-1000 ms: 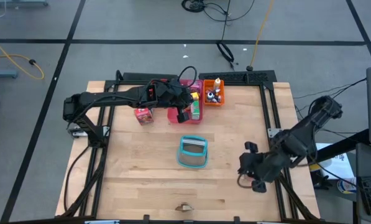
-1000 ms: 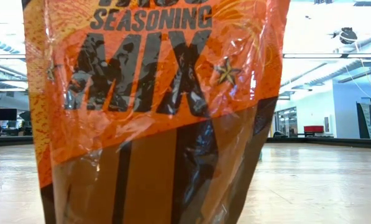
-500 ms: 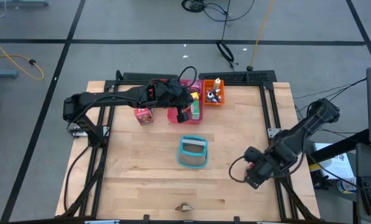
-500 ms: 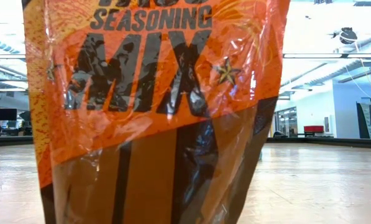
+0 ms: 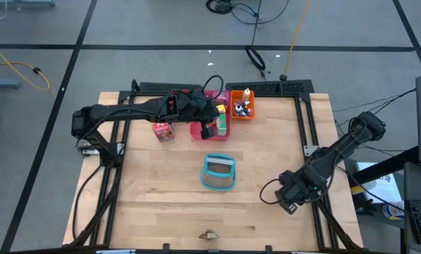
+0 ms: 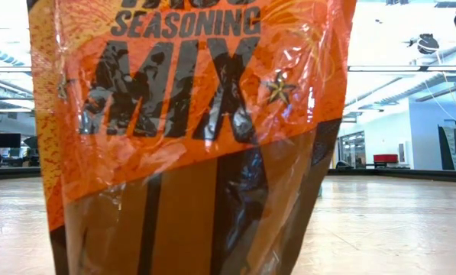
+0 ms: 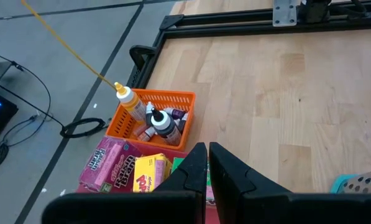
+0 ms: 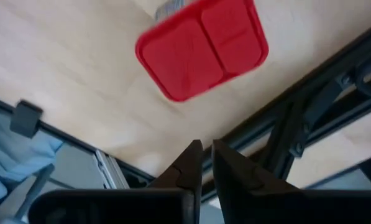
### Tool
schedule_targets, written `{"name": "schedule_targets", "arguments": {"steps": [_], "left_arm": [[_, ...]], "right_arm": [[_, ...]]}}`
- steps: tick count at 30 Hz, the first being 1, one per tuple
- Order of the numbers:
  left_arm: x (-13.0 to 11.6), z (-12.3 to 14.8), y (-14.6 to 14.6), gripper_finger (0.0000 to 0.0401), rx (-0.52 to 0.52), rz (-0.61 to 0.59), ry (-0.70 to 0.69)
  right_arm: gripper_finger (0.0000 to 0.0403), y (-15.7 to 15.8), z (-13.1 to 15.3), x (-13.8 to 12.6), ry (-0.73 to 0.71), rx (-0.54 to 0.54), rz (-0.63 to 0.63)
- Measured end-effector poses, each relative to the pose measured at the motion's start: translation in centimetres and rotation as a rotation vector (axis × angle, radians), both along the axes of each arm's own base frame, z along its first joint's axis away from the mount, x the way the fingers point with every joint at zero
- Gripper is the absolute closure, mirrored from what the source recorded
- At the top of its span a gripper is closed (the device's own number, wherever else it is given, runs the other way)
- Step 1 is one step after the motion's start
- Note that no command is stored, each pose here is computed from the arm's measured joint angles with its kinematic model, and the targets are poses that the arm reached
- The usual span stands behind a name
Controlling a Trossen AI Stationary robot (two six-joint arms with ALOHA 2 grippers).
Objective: Pick & Place Kitchen Items
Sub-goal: Put the red seasoning can into the red bin
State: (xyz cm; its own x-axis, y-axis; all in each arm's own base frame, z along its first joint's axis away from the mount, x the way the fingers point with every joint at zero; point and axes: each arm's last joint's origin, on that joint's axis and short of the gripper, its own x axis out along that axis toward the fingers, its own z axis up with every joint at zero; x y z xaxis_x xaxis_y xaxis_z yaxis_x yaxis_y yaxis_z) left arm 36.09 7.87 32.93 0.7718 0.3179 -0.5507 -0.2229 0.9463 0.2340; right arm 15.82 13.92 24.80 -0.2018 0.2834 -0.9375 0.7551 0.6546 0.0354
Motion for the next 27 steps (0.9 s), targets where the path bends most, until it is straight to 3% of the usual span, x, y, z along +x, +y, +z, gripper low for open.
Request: {"name": "schedule_targets", "arguments": {"steps": [6,12,15,27], "left_arm": [[0.0,0.0,0.0,0.038,0.002,-0.001,0.0],[0.0,0.0,0.0,0.038,0.016,-0.012,0.007],[0.0,0.0,0.0,0.038,0.019,-0.014,0.008],[0.0,0.0,0.0,0.038,0.021,-0.016,0.01]], "right_arm": [[0.0373,-0.5,0.4,-0.2,-0.072,-0.091,-0.094],[0.0343,-0.3,0.8,0.3,-0.164,-0.062,-0.131],[0.0312,-0.2,0.9,0.6,-0.218,-0.063,-0.13],[0.0138,-0.3,-1.5,0.3,-0.157,-0.033,-0.178]]}}
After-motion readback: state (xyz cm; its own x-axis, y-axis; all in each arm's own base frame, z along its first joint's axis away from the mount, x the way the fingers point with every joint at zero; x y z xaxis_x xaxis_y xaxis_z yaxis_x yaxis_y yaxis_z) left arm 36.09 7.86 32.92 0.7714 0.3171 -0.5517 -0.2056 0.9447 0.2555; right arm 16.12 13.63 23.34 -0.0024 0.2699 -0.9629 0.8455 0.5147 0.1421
